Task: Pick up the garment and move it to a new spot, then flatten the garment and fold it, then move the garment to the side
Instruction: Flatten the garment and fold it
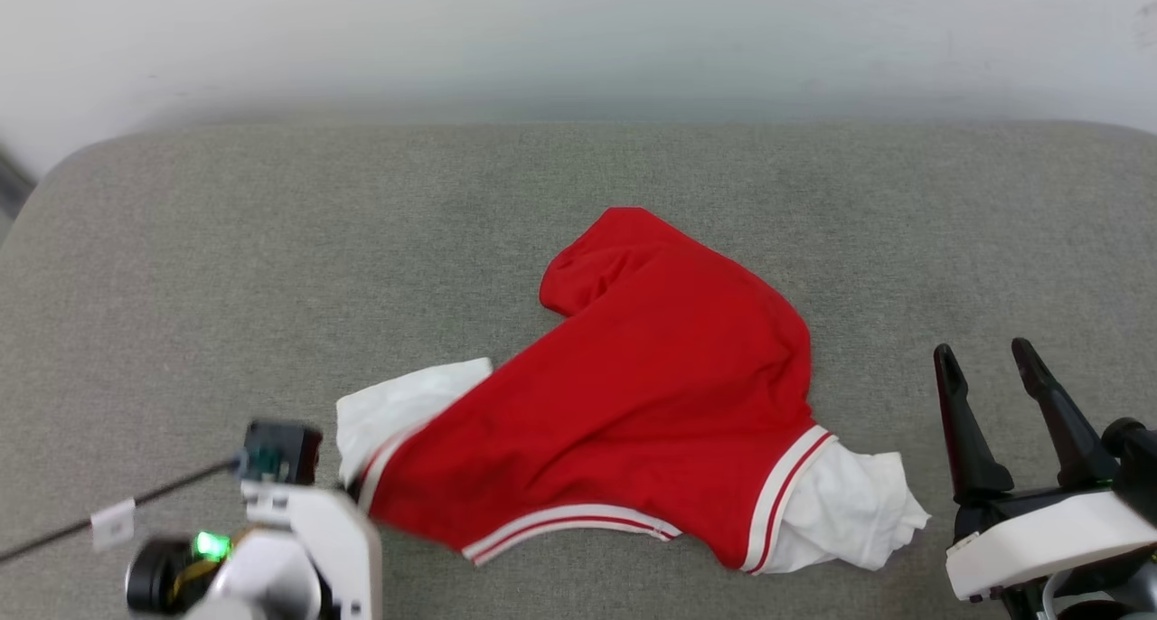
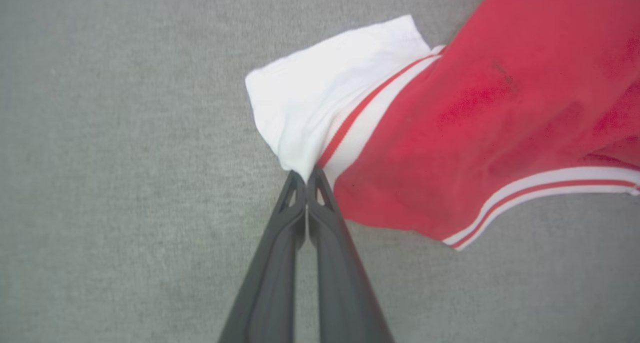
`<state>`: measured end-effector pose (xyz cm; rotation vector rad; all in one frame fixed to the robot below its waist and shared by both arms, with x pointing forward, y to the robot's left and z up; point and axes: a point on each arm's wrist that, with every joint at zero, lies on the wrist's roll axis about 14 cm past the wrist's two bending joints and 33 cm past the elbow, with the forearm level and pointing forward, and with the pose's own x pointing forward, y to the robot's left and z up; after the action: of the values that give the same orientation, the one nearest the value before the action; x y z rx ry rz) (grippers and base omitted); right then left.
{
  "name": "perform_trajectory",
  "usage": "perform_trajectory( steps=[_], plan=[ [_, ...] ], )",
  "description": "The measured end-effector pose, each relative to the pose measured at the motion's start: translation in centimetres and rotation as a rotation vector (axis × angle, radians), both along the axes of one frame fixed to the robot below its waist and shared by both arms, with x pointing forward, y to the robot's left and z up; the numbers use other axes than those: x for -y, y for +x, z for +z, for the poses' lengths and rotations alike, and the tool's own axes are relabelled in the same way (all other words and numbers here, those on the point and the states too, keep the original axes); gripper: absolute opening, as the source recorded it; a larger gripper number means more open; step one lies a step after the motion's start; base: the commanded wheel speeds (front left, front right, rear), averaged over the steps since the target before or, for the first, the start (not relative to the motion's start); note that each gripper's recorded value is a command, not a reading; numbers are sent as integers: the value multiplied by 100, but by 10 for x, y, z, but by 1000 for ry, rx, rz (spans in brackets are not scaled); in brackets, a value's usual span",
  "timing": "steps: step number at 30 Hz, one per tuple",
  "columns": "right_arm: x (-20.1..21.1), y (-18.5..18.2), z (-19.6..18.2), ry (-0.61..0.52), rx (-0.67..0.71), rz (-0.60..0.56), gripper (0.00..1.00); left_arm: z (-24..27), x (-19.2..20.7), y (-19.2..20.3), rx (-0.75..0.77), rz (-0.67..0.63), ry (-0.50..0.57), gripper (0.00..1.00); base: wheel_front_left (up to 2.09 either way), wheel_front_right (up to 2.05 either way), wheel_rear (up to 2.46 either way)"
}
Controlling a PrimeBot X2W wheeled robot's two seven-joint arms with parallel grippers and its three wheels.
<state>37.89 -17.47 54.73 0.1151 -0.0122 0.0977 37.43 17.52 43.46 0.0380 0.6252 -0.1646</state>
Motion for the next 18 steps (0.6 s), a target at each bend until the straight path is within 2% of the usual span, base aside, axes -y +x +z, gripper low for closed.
perform_trajectory(
  steps=[4, 5, 6, 7, 12, 18],
  plan=[
    [-3, -1, -3, 2, -11, 10, 100, -40, -2, -47, -164, 68, -72, 0, 0, 0, 0],
    [-4, 0, -3, 2, -11, 11, 100, -46, 1, -54, -183, 78, -93, 17, 0, 0, 0],
    [-4, -1, -3, 3, -12, 12, 100, -49, 4, -57, -192, 91, -120, 63, 0, 0, 0],
    [-4, -1, -2, 3, -10, 13, 100, -51, 8, -60, -200, 103, -145, 100, 0, 0, 0],
    [-6, -5, 0, 3, -9, 19, 100, -40, 9, -52, -93, 136, -171, 100, 0, 0, 0],
    [-10, -13, 3, -8, -6, 31, 100, 20, 0, -18, 231, 147, -146, 100, 0, 0, 0]
  ],
)
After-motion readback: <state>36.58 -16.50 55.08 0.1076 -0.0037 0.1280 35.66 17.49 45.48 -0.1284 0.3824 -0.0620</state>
